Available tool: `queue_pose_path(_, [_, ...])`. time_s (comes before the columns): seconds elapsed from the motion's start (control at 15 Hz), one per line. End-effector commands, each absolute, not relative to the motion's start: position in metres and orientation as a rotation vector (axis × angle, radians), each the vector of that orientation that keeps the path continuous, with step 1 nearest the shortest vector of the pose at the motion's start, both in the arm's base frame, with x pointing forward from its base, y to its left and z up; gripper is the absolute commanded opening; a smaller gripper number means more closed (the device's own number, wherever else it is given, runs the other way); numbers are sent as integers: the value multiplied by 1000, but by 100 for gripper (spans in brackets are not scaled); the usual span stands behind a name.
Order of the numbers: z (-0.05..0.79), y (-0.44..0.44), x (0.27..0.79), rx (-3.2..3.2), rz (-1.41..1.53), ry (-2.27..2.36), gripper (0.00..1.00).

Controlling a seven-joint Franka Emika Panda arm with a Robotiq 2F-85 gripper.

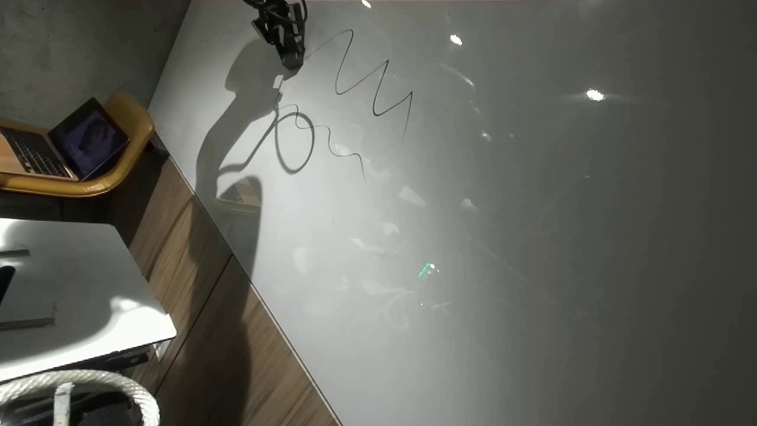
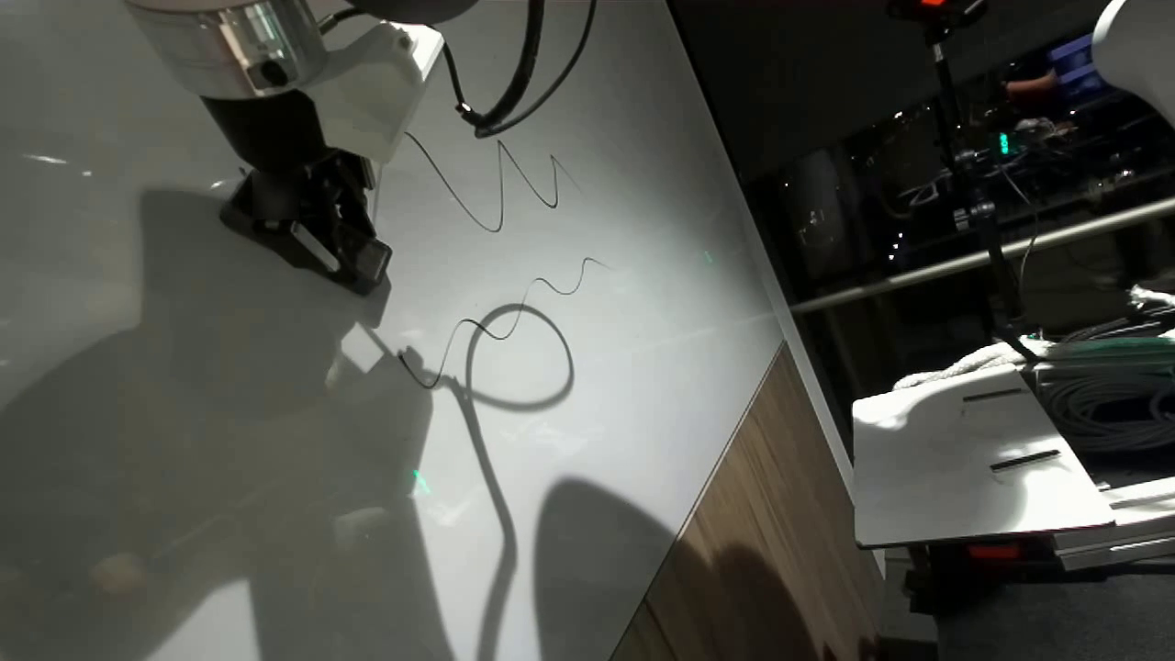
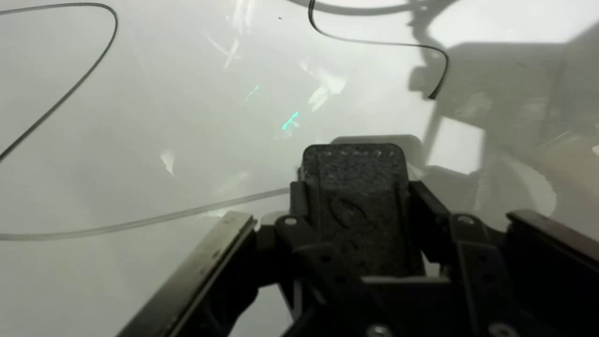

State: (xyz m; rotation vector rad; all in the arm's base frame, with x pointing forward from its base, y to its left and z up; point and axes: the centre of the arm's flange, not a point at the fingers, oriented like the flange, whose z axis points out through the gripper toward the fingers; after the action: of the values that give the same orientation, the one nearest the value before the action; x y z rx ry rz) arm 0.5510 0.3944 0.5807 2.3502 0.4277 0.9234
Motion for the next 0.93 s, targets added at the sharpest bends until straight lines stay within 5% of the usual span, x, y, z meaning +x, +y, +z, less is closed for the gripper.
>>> queue_pose_path(0.0, [642, 395, 601, 2292, 1024, 409, 29])
queue_pose_path(0.53, [731, 369, 588, 2268, 1084, 383, 29])
queue_pose_path(0.87, [716, 365, 593, 2290, 1068, 396, 29])
